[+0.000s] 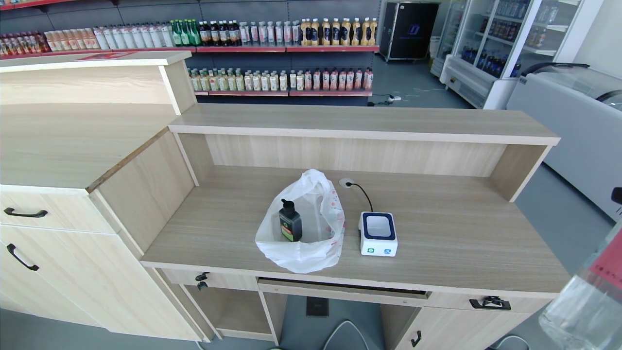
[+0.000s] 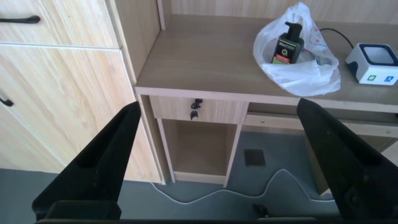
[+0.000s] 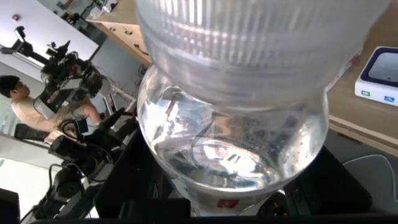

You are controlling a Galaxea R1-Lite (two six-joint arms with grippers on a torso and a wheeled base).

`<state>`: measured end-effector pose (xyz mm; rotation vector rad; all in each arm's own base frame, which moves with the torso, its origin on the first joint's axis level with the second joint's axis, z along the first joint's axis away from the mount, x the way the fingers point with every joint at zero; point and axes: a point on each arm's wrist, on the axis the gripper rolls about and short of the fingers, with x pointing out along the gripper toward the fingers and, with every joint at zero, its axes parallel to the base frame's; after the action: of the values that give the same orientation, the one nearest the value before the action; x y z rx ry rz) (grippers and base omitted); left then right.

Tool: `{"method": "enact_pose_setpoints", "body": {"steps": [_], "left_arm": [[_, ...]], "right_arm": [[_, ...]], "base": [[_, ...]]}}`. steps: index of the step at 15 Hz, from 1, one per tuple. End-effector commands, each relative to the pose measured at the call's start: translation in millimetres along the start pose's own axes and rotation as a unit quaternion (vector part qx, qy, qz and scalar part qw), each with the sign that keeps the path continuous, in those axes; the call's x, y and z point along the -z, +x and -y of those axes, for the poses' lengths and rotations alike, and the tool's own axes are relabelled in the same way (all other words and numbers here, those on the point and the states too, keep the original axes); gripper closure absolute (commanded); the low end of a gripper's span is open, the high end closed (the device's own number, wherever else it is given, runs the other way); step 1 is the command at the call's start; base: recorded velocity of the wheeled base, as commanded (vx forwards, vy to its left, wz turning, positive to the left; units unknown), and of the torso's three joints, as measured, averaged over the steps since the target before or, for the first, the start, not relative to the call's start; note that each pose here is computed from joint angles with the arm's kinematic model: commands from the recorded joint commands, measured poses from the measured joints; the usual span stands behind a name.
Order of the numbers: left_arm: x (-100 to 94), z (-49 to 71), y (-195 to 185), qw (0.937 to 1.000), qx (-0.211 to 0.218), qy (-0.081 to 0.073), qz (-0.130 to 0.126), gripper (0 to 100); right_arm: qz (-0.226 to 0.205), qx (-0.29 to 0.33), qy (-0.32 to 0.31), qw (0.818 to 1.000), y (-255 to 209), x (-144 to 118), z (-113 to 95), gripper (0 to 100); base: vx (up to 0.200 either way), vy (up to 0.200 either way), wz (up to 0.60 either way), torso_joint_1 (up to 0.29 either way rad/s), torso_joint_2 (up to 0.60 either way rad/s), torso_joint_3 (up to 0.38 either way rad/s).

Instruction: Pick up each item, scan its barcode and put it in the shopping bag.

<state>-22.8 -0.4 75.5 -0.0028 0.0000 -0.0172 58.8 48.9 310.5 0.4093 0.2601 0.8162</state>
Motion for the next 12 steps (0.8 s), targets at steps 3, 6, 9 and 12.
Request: {"method": "enact_pose_setpoints", "body": {"steps": [3, 6, 9, 12], "left_arm": [[0.0, 0.0, 0, 1.0000, 0.000, 0.000, 0.000, 0], [0.0, 0.0, 0, 1.0000, 0.000, 0.000, 0.000, 0], [0.0, 0.0, 0, 1.0000, 0.000, 0.000, -0.001, 0], [0.0, 0.0, 0, 1.0000, 0.000, 0.000, -0.001, 0]], "right_arm": [[-0.014, 0.017, 0.004, 1.000, 15, 0, 5, 100], [0.006, 0.058, 0.001, 0.998, 48, -9, 18, 100], [0.022, 0.128, -0.042, 0.991, 82, -12, 46, 100], [0.016, 0.204, -0.153, 0.967, 108, -12, 94, 100]], "base": [[0.000, 0.000, 0.00, 0.000, 0.00, 0.000], [0.000, 0.000, 0.00, 0.000, 0.00, 0.000], [0.000, 0.000, 0.00, 0.000, 0.00, 0.000], [0.000, 0.000, 0.00, 0.000, 0.00, 0.000]]}}
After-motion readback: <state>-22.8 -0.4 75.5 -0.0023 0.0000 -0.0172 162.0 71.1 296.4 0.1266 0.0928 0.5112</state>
